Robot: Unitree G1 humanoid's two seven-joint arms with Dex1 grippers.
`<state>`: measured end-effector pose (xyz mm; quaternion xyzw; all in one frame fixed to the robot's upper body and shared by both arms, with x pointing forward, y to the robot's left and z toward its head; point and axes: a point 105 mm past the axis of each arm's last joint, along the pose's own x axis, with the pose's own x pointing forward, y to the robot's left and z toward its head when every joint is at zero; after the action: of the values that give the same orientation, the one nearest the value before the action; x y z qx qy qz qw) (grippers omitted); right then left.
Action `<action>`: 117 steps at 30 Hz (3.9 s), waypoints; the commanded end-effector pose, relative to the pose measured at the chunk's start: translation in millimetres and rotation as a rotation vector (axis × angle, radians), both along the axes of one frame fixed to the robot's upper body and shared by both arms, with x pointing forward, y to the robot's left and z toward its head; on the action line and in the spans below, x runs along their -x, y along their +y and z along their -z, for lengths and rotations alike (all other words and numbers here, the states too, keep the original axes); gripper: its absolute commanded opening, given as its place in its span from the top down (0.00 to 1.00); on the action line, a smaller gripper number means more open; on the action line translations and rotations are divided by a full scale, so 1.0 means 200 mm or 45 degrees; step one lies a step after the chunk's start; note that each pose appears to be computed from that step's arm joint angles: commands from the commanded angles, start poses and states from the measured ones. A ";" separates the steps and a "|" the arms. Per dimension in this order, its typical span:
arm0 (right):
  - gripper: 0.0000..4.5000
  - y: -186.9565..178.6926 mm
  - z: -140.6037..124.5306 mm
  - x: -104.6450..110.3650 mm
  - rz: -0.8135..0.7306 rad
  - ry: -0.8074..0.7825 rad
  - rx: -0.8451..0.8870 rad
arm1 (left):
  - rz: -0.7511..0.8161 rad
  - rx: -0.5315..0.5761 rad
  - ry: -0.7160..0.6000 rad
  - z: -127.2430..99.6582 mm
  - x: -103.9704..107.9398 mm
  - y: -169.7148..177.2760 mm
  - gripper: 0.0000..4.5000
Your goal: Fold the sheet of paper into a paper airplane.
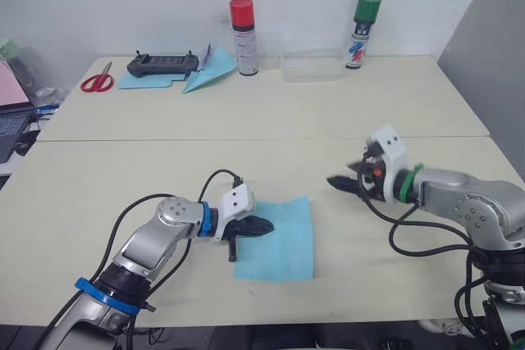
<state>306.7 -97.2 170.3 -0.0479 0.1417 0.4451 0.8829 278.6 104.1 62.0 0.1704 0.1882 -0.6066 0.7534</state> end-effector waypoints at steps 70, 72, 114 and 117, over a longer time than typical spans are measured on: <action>0.26 -0.03 0.42 0.14 0.213 0.128 -0.057 | -0.264 -0.006 0.117 0.13 0.04 0.01 1.00; 0.26 0.00 0.41 0.15 0.213 0.218 -0.152 | -0.261 -0.009 0.116 0.13 0.04 0.02 1.00; 0.99 0.20 0.44 0.14 -0.313 -0.156 0.227 | -0.282 0.033 0.116 0.09 0.03 0.00 1.00; 0.99 0.22 0.44 0.17 -0.357 -0.143 0.211 | -0.293 0.049 0.124 0.08 0.03 0.00 1.00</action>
<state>280.6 -61.8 77.0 -0.1640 0.1352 0.5267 0.8231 276.1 98.6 63.9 0.1112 0.1918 -0.5432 0.8098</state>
